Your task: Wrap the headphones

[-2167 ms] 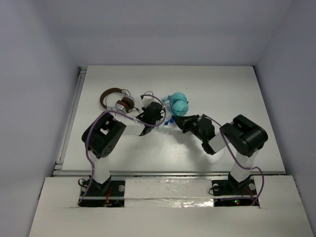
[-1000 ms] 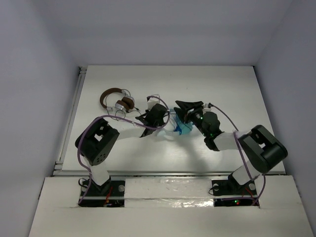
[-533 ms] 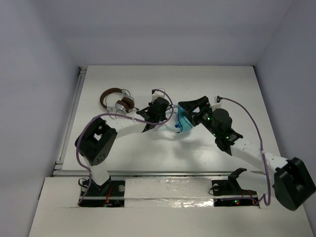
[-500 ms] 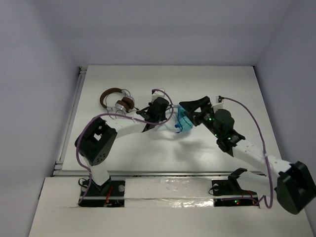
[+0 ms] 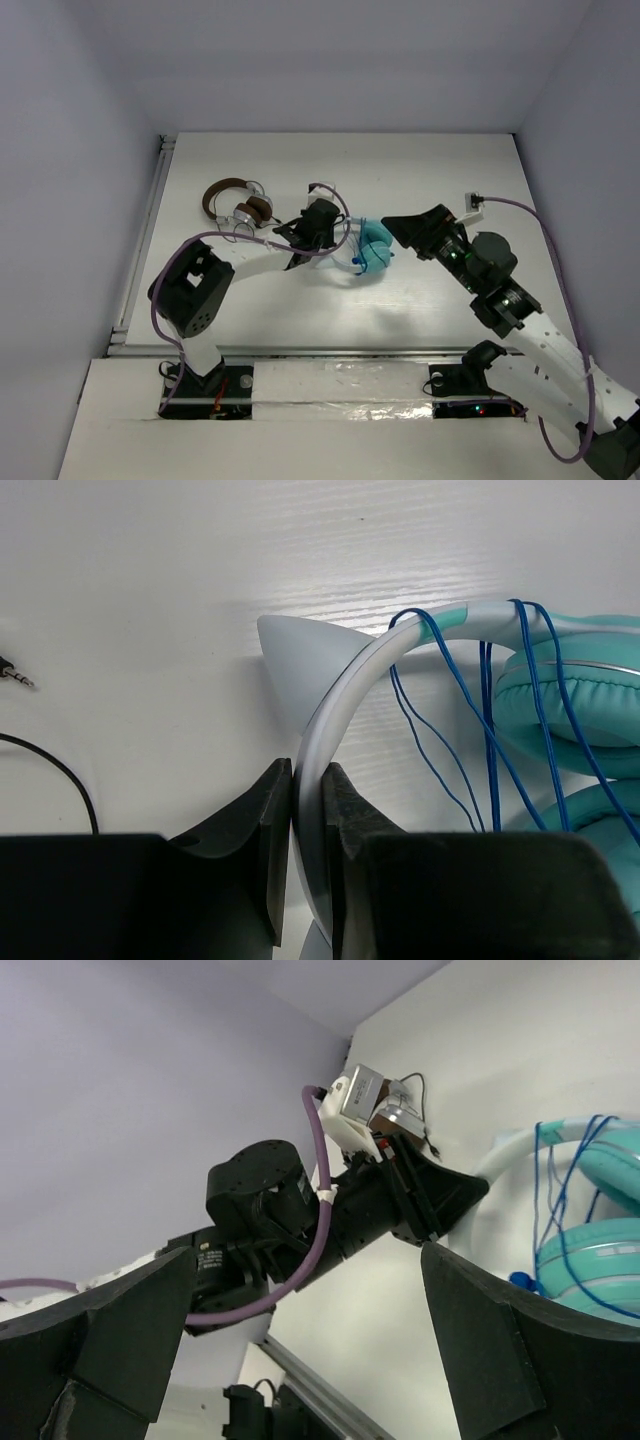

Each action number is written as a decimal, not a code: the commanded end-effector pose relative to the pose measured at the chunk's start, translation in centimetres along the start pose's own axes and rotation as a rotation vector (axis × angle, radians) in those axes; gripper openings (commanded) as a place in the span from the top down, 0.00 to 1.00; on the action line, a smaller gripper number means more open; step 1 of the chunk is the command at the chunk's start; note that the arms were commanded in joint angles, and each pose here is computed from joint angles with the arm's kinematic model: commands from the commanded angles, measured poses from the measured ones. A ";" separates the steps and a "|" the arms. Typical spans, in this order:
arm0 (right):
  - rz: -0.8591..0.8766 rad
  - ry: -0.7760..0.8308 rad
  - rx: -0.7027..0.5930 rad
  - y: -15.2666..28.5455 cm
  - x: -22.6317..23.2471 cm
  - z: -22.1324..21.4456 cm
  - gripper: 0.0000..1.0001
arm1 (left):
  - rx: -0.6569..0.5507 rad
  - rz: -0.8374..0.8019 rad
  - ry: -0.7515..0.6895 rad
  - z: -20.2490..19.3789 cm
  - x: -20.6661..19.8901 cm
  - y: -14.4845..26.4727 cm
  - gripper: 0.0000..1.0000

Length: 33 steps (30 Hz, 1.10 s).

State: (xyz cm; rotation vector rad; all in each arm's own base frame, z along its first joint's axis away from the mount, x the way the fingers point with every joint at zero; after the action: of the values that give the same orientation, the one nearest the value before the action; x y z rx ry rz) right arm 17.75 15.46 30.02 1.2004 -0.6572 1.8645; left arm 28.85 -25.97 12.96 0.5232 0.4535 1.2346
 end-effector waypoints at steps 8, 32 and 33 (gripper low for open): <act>0.019 0.167 -0.175 6.6 3.8 3.5 0.00 | -0.183 -0.075 0.070 4.7 -0.1 4.0 1.00; 0.013 0.270 -0.259 10.1 5.0 5.1 0.00 | -0.401 -0.144 0.129 8.7 1.7 11.8 0.37; 0.007 0.273 -0.257 10.1 4.9 5.0 0.00 | -0.398 -0.144 0.128 8.7 1.7 11.9 0.31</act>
State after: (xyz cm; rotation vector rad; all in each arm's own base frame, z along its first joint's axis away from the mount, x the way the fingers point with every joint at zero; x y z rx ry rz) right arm 11.11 8.49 35.34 0.8180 -0.6990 1.8412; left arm 25.40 -22.59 25.68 0.1174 0.3502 1.1954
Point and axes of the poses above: each gripper's point midway between its finger pads, its own y axis back along the fingers, its own x axis along the line the jaws close on, z = x × y, the point moved 9 cm from there along y, back along the fingers, and after that the axes turned 8 degrees about -y, right-handed, at the moved point
